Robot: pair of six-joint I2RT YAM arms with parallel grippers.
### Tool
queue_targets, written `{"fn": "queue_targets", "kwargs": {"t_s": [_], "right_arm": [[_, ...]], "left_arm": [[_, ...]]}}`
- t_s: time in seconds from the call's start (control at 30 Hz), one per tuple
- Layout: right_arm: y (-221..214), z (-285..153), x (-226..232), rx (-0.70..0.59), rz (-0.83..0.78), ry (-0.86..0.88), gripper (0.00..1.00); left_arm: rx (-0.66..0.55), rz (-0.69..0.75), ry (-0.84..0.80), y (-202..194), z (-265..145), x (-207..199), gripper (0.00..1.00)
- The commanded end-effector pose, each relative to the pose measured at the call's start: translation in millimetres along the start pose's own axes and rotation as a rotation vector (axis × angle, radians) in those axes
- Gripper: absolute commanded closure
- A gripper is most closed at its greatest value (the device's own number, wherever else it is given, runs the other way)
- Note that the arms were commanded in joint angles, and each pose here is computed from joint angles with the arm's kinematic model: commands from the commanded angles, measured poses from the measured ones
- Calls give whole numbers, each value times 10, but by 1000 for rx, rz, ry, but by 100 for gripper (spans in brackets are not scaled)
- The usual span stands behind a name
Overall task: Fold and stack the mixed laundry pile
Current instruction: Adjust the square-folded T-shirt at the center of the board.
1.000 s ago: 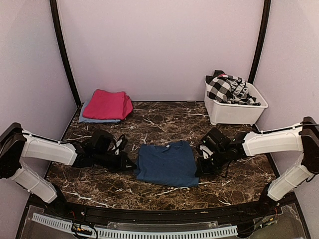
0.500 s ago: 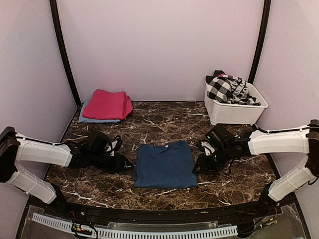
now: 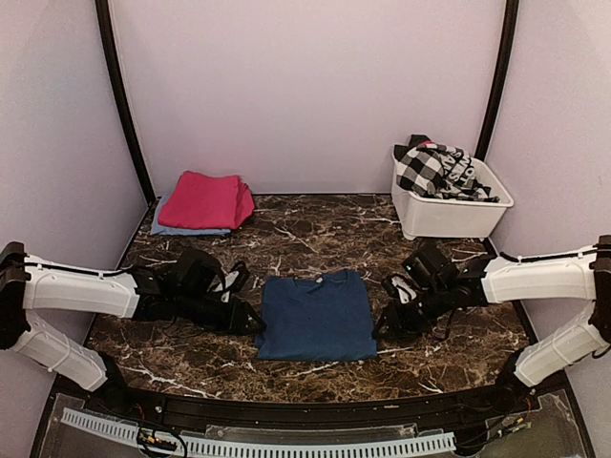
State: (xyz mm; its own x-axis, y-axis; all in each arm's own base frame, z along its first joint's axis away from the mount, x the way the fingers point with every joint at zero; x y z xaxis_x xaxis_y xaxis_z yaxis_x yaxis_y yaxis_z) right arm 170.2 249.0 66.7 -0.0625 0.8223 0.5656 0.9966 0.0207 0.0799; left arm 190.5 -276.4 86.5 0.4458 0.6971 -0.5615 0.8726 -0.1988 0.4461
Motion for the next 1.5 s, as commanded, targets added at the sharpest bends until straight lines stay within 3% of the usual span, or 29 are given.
{"fn": "queue_targets", "kwargs": {"t_s": [0.0,0.2,0.33,0.43,0.53,0.57,0.6,0.7,0.73,0.83,1.0,1.17,1.33,1.47], "right_arm": [[-15,130,-5,21,14,38,67],[-26,334,-128,55,23,7,78],[-50,390,-239,66,36,-38,98],[-69,403,-297,79,36,-70,100],[-39,326,-269,68,8,-84,100],[-9,267,-234,53,-7,-89,100],[33,186,-183,28,-20,-88,93],[172,-87,46,-56,-78,-50,61],[211,-181,148,-82,-102,-20,53],[289,-316,457,-115,-159,95,42],[290,-265,1031,-67,-208,384,36],[117,100,1164,42,-181,510,35],[-94,636,659,157,-63,473,37],[-146,695,370,168,-3,440,41]], "left_arm": [[66,-29,20,-123,142,24,57],[138,-84,110,-314,339,270,66],[155,-146,191,-478,346,487,80],[162,-182,273,-573,286,648,86],[121,-180,287,-511,183,663,86],[82,-161,264,-426,109,598,82],[56,-149,258,-373,64,571,78],[-73,-38,201,-75,-231,331,49],[-91,-3,179,-22,-285,258,44],[-151,139,65,224,-434,-97,27],[-136,217,-215,356,-212,-704,17],[-62,194,-371,216,180,-893,15],[-25,97,-329,0,452,-586,15],[-11,-1,-192,-150,479,-94,16]]}}
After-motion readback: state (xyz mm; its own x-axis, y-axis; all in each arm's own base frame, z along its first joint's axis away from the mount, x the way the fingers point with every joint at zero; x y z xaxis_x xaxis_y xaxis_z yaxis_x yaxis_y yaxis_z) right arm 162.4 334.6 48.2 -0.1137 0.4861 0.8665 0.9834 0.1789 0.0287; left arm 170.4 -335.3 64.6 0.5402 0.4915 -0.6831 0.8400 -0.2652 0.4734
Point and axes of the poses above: each gripper's point midway between its finger pads, its own z axis out along the fingers, its own x axis along the line the jaws close on, y = z × x, the point moved 1 cm from there along -z, back along the fingers, and after that the axes turned 9 degrees about z, right-handed, at the moved point
